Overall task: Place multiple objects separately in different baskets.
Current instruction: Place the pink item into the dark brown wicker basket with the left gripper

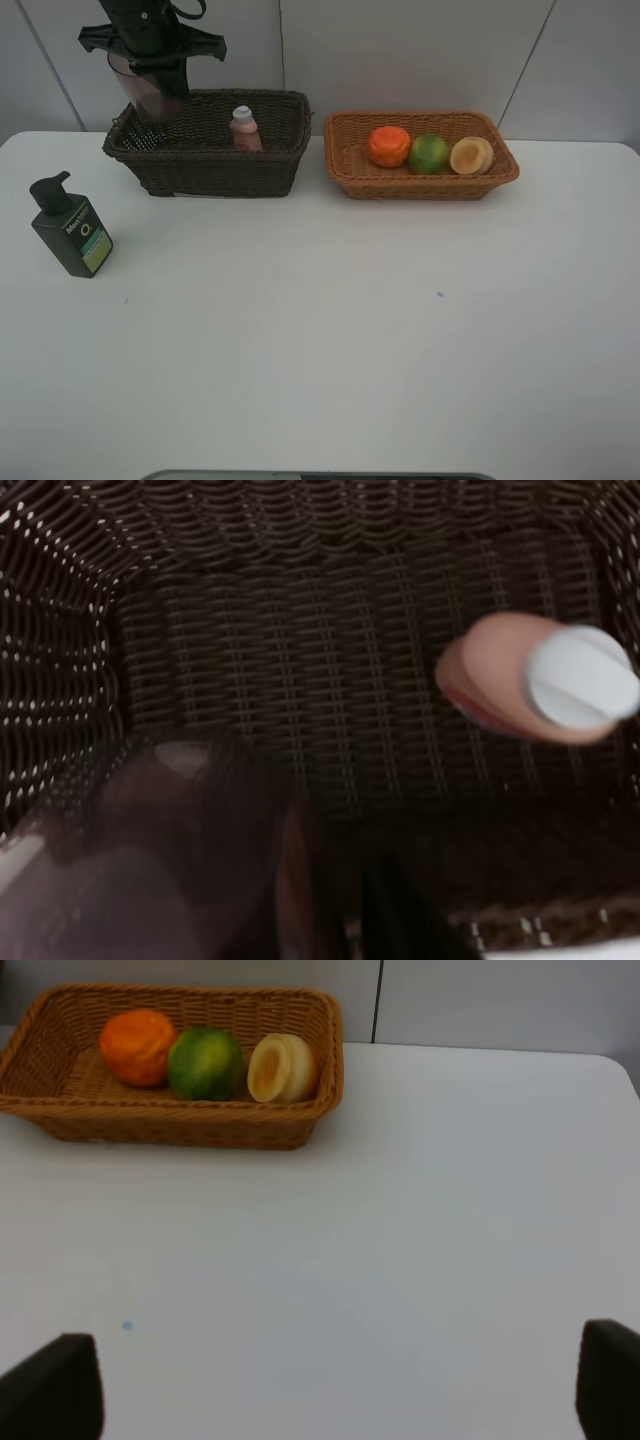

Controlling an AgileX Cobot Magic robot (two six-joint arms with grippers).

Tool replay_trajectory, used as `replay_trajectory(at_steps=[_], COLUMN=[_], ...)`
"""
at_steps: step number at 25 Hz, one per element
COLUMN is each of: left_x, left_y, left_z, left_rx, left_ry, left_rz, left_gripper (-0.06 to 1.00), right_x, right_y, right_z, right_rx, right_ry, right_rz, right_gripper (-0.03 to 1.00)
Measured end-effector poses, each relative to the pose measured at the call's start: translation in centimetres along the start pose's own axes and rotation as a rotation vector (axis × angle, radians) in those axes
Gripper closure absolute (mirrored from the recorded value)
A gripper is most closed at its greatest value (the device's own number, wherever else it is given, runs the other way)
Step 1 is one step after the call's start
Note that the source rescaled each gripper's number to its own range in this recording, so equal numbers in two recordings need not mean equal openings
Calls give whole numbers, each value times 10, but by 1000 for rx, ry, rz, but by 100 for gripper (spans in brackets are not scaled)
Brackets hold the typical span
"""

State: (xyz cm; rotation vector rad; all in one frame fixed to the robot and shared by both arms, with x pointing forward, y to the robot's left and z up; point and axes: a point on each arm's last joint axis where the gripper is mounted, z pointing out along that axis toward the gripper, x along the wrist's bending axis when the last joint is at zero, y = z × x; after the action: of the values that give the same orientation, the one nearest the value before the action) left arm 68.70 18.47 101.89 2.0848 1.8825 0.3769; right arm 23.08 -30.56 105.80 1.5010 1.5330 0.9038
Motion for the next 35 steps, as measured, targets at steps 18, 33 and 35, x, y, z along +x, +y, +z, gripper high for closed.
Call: replay_trajectory(at_steps=[18, 33, 35], left_x=[19, 16, 16], left_y=[4, 4, 4], left_z=[88, 103, 102], left_rx=[-8, -32, -37], left_ry=[-72, -109, -110], left_rz=[-63, -8, -8], left_gripper=[94, 26, 5], right_x=[0, 0, 0], right_y=[0, 0, 0], right_z=[0, 0, 0], right_rx=[0, 0, 0], right_ry=[0, 0, 0], right_rz=[0, 0, 0], right_gripper=[-3, -3, -3])
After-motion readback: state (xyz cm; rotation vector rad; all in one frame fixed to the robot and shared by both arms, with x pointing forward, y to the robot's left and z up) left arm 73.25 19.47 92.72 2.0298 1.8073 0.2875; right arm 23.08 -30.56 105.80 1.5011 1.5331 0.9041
